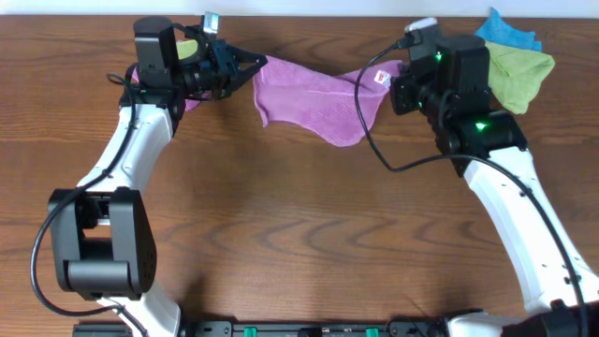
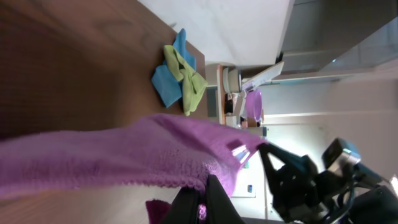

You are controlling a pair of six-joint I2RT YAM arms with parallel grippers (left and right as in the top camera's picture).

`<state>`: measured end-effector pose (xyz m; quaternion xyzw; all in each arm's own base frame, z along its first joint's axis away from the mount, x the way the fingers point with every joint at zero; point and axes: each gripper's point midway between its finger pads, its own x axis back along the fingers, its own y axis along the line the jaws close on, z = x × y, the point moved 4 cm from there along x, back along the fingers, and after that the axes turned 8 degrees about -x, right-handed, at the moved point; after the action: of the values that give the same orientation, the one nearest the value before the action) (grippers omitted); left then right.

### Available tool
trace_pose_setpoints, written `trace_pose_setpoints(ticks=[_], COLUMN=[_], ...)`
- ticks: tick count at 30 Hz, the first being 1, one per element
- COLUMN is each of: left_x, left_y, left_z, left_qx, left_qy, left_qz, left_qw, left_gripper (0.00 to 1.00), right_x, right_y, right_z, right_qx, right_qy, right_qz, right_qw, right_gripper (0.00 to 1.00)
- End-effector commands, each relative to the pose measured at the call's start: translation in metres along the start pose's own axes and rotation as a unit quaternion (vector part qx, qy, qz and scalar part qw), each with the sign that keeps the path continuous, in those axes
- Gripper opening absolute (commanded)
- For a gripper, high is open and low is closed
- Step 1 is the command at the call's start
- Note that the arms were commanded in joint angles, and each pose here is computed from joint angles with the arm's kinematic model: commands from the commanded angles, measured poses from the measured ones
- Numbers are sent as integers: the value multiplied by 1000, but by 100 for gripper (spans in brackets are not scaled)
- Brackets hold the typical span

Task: Fold the cloth
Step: 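Lift the purple cloth with both grippers and stretch it forward, then lower the stretched purple cloth back toward the table with both grippers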

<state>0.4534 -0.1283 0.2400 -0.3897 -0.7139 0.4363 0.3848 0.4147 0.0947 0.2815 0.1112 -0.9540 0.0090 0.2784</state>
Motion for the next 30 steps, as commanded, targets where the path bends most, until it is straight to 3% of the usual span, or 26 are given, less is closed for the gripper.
trace_pose_setpoints(ticks=[1, 15, 21, 30], left_x=[7, 11, 10, 25], left_y=[-6, 4, -5, 3], left_z=[-14, -46, -34, -1], left_qx=[-39, -84, -93, -61], left_qy=[-27, -126, -79, 23], left_qz=[-10, -68, -25, 19], left_qw=[999, 986, 992, 998], left_gripper=[6, 6, 6, 6], right_x=[-10, -66, -56, -43], right_y=[-6, -25, -21, 10], right_z=[-12, -34, -51, -20], right_qx=[28, 60, 61, 73], right_qy=[-23, -89, -88, 29], right_qz=[7, 45, 39, -13], right_qw=[999, 993, 993, 997], right_gripper=[1, 1, 1, 1])
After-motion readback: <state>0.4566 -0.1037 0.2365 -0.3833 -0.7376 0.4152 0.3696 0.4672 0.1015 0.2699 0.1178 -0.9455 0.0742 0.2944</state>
